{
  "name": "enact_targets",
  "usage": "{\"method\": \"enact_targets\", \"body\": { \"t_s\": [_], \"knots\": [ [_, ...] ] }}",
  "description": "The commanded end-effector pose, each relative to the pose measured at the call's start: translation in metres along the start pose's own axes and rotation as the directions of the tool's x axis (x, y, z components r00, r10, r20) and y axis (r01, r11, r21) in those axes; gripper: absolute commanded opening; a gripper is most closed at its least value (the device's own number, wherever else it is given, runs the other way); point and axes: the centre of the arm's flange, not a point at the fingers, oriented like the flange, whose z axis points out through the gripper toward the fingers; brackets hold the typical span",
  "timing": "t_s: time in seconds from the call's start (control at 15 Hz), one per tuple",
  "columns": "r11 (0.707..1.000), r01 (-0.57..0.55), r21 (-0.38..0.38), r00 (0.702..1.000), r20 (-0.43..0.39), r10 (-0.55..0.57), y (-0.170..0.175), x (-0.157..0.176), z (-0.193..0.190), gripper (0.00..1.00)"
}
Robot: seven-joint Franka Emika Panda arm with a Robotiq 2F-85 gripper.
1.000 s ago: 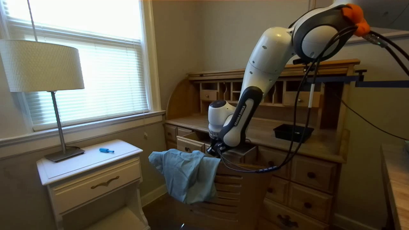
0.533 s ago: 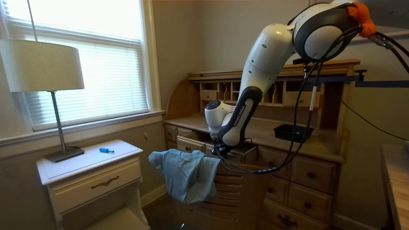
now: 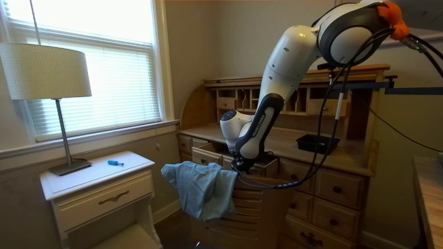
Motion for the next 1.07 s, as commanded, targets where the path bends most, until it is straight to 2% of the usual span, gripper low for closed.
{"method": "enact_targets", "body": {
  "t_s": [0.0,0.07,0.27,0.33,0.6,0.73,1.0],
  "knots": [
    [0.994,0.012,-0.111,0.998,0.07,-0.004,0.02,0.011,0.01,0.0],
    [0.993,0.015,-0.12,0.998,0.066,-0.007,0.019,0.013,0.005,0.0],
    [0.998,0.057,-0.03,0.998,0.021,-0.057,0.01,0.018,-0.004,0.0],
    [0.999,0.024,-0.038,0.999,0.039,-0.023,-0.003,0.003,-0.003,0.01],
    [0.999,0.038,-0.034,0.998,0.042,-0.036,-0.002,0.003,-0.002,0.0],
    [0.993,0.076,0.091,0.995,-0.067,-0.07,-0.013,0.013,-0.006,0.0],
    [0.961,0.124,0.248,0.971,-0.228,-0.066,-0.035,0.043,-0.021,0.0]
  ]
}}
